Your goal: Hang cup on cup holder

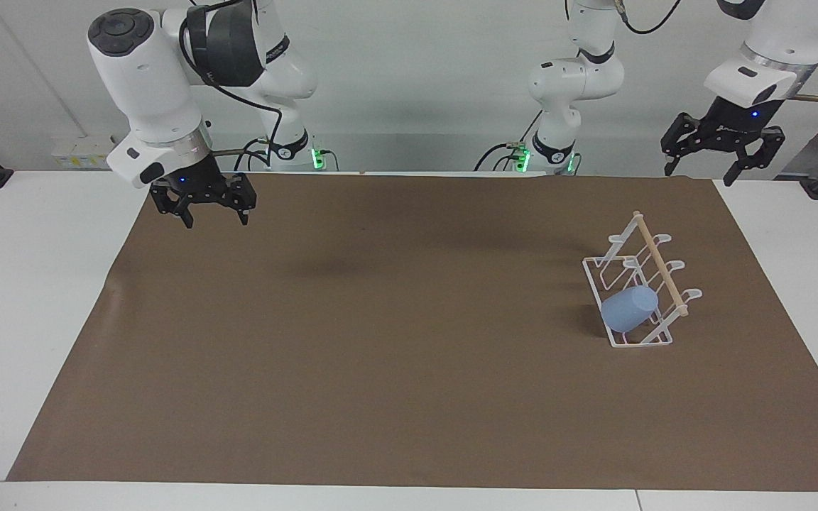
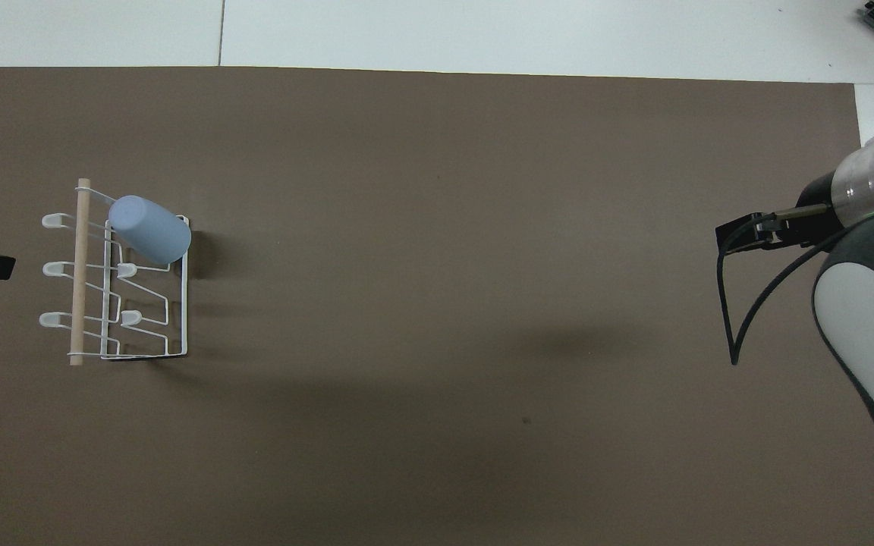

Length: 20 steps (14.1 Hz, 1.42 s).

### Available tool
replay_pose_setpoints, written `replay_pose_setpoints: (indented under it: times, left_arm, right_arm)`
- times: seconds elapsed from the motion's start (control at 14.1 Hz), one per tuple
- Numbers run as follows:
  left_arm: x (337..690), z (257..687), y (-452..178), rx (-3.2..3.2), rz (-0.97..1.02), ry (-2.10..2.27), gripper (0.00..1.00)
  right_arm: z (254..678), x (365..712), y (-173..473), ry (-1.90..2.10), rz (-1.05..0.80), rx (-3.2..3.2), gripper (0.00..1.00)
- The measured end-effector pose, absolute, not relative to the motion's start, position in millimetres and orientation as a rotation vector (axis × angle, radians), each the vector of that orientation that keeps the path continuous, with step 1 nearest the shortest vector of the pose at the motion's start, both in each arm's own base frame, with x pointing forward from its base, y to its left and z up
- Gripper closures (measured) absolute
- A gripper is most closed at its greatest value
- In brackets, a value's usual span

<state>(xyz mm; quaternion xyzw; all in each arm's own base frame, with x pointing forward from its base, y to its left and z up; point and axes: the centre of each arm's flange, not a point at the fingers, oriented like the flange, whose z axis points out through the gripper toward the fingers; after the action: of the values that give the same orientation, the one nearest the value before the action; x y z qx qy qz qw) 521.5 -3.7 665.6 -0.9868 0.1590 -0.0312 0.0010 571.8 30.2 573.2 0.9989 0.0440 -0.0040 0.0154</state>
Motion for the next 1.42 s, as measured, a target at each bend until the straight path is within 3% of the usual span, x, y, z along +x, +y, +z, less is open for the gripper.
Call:
replay_pose_setpoints:
  times: [0.64,1.42]
  left_arm:
    - [551.0,670.9,-3.3,-3.103,-0.072,0.503,0.00]
    - [540.3,672.6,-5.4,-3.153,-0.003,0.299,0.00]
  right_arm:
    - [573.2,571.8,30.2,0.137,-0.012,3.108,0.00]
    - [573.3,571.8,30.2,0.137,-0.012,3.108,0.00]
